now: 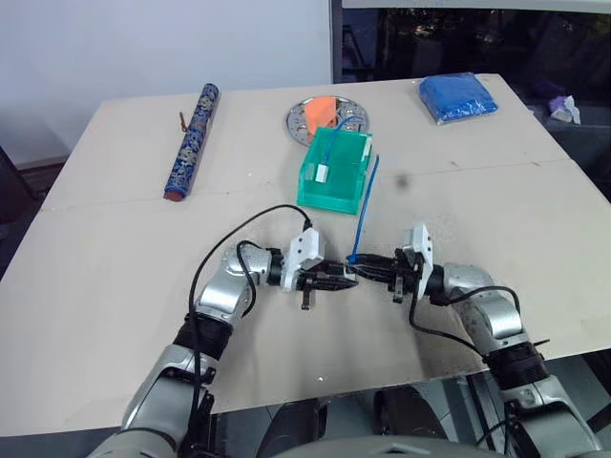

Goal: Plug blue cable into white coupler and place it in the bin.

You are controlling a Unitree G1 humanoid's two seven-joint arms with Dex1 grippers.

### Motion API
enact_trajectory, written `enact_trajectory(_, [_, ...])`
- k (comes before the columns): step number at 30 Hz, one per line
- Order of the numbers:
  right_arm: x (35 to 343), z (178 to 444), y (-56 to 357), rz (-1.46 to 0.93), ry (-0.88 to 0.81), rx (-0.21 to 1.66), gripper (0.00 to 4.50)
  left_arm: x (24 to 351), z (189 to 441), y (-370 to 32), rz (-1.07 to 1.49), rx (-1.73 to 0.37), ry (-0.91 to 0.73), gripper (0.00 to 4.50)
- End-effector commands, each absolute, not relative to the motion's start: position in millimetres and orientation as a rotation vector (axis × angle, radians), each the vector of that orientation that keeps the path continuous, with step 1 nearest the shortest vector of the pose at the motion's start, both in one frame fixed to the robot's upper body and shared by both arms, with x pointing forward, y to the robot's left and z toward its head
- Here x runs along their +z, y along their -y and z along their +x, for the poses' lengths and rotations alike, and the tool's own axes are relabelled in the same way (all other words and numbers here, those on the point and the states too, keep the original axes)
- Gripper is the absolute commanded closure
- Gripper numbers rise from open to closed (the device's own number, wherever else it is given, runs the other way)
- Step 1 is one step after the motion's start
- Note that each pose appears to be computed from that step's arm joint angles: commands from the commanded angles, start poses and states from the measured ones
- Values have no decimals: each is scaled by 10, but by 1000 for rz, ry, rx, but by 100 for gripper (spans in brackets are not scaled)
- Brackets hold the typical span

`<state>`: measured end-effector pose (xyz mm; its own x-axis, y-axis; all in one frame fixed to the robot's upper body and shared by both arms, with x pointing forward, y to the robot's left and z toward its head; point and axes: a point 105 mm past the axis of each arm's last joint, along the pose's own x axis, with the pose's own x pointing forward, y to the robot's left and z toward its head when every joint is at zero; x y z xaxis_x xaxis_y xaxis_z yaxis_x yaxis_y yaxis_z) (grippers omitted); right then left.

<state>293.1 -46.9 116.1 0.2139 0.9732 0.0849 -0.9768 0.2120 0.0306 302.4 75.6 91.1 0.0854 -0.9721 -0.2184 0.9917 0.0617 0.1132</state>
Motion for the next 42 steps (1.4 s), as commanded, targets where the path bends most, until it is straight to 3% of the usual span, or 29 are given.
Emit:
enact_trajectory(1, [1705,3035,514,104,231,1342,450,965,2990,-851,243,-1424,-89,345])
enact_trajectory(5, [1972,3204,546,123,247,1299,450,1163,3001,-986,248,-1251,-9,145])
enact_trajectory(8, [2163,3382,559,128,237,1261,450,1349,2988,-1174,215,-1090,29,22])
enact_trajectory(9, [2210,3457,551,122,223,1241,450,1414,2989,-1241,206,-1032,40,9])
enact_trajectory(15, [2355,3960,405,54,86,1131,450,1878,3016,-1516,164,-731,86,9])
enact_trajectory(21, [2414,4295,216,65,20,1058,450,2072,2988,-1537,186,-644,92,9])
enact_trajectory(26, [2554,4678,501,-14,94,694,270,2054,2983,-1550,199,-627,79,0])
enact_trajectory(27, [2620,4725,588,-21,125,625,202,2056,2977,-1547,199,-627,80,0])
enact_trajectory(31, [2760,4795,842,-27,211,479,10,2023,2955,-1542,192,-631,71,0])
enact_trajectory(36, [2727,4750,1012,-74,272,489,10,1924,2906,-1578,193,-635,41,0])
enact_trajectory(42, [2278,4276,1190,-131,314,794,10,1506,2762,-1733,296,-591,-74,0])
